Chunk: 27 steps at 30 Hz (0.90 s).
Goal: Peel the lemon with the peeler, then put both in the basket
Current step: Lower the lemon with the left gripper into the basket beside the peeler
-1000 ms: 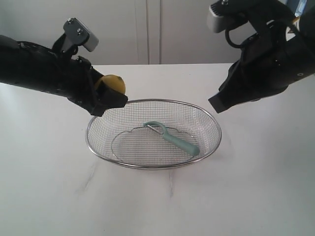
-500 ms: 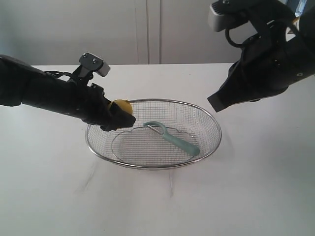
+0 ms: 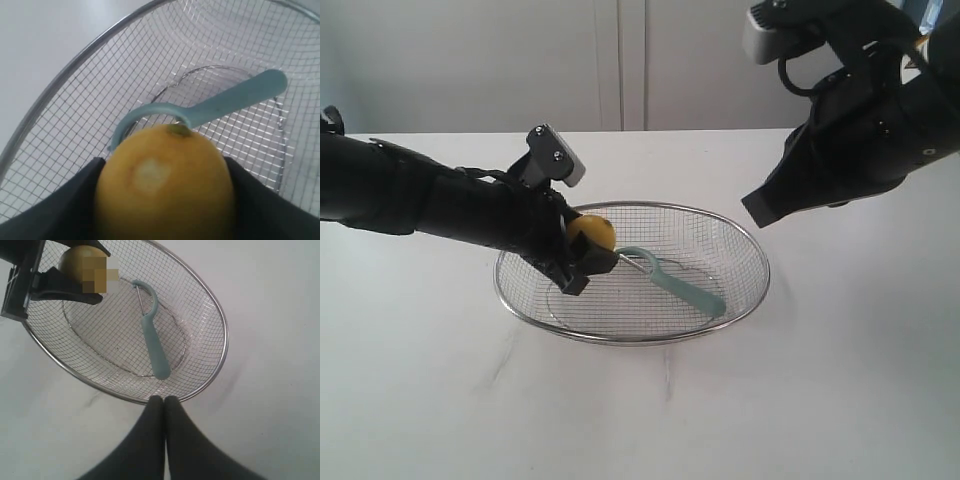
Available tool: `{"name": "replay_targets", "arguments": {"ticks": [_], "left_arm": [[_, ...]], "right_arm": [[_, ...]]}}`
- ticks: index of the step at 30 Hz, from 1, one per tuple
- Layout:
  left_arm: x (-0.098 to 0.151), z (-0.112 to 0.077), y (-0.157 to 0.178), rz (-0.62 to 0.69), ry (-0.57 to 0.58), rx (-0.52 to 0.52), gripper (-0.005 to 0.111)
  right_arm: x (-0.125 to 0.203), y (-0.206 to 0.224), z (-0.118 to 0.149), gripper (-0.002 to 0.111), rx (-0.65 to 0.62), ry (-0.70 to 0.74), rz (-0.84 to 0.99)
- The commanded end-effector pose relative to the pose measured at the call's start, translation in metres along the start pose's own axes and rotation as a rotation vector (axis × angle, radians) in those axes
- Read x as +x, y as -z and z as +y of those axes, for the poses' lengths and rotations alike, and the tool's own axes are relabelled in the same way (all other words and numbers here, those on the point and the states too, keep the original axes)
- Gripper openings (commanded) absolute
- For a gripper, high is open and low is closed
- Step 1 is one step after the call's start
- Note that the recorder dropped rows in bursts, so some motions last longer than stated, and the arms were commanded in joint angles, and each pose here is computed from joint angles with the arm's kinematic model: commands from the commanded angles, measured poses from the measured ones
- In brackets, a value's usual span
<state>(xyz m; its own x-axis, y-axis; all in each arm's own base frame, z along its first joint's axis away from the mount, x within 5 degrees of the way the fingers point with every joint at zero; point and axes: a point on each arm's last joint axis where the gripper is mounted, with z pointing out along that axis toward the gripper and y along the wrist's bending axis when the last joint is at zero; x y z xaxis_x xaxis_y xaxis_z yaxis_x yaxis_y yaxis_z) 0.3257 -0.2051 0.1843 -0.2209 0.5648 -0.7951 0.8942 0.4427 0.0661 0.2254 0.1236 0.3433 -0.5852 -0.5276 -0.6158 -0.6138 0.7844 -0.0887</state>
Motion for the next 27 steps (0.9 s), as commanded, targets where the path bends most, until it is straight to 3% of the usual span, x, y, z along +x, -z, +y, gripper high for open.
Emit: {"name": "replay_targets", "arguments": {"ticks": [1, 27], "left_arm": [[0.0039, -0.0006, -0.0084, 0.005, 0.006, 0.008, 0.0], [0.0076, -0.0014, -0.012, 0.013, -0.009, 0.023, 0.0]], "right_arm": [[-0.0012, 0.0028, 0.0, 0.0, 0.003, -0.006, -0.019], [-0.0011, 0.0028, 0.0003, 0.0, -0.001, -0.009, -0.018]]}}
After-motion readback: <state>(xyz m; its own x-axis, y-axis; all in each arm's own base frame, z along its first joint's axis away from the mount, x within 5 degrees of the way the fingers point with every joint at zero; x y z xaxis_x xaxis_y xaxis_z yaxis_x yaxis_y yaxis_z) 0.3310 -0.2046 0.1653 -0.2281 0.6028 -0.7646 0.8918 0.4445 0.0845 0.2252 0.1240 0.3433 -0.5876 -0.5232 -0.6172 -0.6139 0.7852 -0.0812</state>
